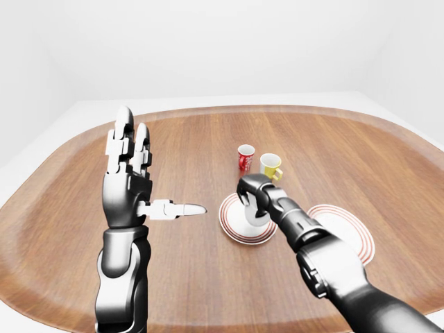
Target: Put the white mug on the left plate.
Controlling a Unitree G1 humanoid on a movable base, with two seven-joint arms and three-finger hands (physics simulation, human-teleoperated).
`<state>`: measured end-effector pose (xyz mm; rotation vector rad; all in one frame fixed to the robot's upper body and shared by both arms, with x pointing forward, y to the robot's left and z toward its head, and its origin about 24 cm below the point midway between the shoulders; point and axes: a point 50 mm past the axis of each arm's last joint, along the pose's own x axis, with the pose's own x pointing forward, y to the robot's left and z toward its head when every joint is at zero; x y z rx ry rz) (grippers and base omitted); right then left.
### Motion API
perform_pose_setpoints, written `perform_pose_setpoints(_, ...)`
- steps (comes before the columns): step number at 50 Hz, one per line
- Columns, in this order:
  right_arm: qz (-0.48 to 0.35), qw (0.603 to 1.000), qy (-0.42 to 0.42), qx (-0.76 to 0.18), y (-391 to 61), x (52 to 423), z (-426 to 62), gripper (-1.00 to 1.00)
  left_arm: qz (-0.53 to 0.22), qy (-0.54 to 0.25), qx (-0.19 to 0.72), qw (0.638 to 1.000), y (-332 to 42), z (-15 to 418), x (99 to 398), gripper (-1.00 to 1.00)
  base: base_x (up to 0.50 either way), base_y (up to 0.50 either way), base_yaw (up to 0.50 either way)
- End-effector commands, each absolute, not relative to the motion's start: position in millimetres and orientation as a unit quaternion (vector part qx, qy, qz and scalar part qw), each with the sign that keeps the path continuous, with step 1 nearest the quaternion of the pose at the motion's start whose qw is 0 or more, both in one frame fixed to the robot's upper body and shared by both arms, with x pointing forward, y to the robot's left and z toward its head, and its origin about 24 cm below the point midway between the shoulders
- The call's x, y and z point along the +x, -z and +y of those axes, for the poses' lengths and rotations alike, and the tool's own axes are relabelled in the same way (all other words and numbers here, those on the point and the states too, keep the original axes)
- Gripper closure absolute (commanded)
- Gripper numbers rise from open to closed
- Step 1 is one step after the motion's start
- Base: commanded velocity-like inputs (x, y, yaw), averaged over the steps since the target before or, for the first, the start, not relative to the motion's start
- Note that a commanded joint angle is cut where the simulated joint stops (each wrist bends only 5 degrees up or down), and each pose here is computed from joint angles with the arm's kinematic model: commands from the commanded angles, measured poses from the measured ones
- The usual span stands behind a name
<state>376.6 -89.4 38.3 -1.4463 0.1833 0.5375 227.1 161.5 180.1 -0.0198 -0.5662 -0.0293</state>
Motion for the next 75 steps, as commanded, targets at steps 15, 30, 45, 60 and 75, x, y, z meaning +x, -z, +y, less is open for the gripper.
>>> perform_pose_setpoints(15, 0.083, 0.717, -0.244, -0.647, -37.3, 375.8, -87.7, 1.00, -0.280, 0.015, -0.010, 0.960, -180.5, 161.6, 227.1, -1.00, 0.00, 0.00, 0.00)
perform_pose_setpoints(30, 0.085, 0.716, -0.247, -0.647, -33.4, 373.4, -86.8, 1.00, -0.280, 0.015, -0.009, 0.960, -180.6, 161.4, 226.8, -1.00, 0.00, 0.00, 0.00)
perform_pose_setpoints(45, 0.083, 0.716, -0.248, -0.648, -32.7, 372.8, -85.5, 1.00, -0.283, 0.015, -0.009, 0.959, -181.7, 161.3, 226.2, -1.00, 0.00, 0.00, 0.00)
perform_pose_setpoints(60, 0.082, 0.716, -0.247, -0.648, -34.0, 373.7, -85.8, 1.00, -0.283, 0.015, -0.009, 0.959, -181.5, 161.4, 226.6, -1.00, 0.00, 0.00, 0.00)
perform_pose_setpoints(75, 0.093, 0.709, -0.255, -0.651, -30.2, 371.9, -88.5, -1.00, -0.279, 0.014, -0.009, 0.960, -180.0, 161.3, 227.1, -1.00, 0.00, 0.00, 0.00)
